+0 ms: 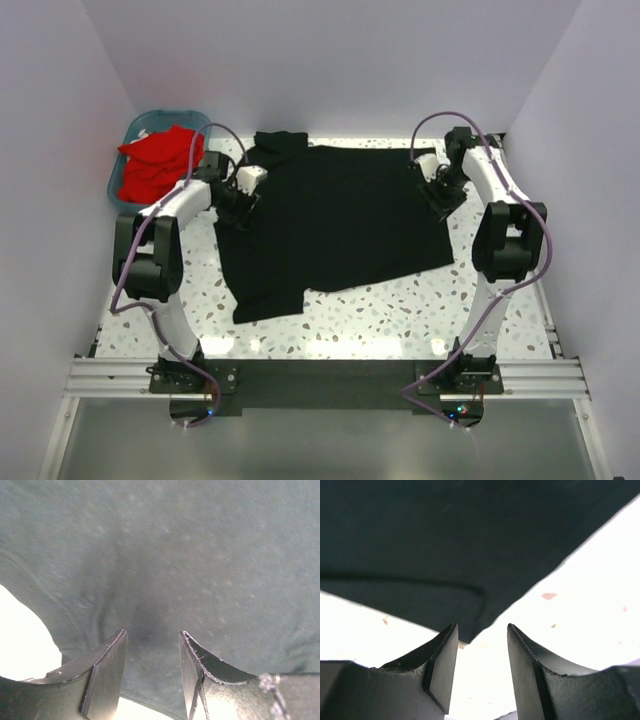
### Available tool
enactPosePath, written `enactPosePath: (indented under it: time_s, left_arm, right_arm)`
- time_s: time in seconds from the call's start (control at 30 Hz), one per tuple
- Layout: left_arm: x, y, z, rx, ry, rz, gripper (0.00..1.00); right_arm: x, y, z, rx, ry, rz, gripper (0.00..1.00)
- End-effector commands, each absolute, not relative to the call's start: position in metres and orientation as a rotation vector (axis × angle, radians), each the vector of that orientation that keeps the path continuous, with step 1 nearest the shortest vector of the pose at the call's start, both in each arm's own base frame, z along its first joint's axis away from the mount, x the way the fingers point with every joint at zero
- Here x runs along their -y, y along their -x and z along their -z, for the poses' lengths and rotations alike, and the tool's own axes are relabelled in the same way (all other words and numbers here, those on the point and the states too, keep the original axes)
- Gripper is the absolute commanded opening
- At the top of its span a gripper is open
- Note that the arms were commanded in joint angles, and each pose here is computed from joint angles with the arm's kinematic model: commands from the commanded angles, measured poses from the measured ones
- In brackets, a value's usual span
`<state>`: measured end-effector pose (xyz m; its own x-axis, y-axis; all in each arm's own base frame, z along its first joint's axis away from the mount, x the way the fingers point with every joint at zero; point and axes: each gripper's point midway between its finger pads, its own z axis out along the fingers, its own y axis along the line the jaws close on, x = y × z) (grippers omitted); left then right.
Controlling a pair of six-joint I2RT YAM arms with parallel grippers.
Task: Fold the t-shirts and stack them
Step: Flatten the tshirt out
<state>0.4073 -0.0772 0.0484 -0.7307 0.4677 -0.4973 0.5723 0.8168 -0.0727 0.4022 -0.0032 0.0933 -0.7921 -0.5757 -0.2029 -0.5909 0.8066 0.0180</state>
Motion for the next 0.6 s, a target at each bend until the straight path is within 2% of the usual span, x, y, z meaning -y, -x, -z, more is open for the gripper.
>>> enactPosePath:
  time_s: [0.0,0.13,0.57]
  left_arm:
    - [0.084,-0.392,-0.053,-2.525,-0.794,0.345,0.51]
    - [0.083,-0.387,-0.046,-2.545,-0.79,0.356,0.52]
    - [0.082,-0.381,-0.038,-2.561,-0.798,0.359,0.54]
  right_arm:
    - [-0.005,-0.359,-0.079,-2.939,0.941,-0.278,0.47]
    - [-0.003,-0.351,-0.058,-3.001,0.915,-0.274,0.45]
    - [0.004,-0.377,-0.026,-3.024,0.817,-0.194,0.45]
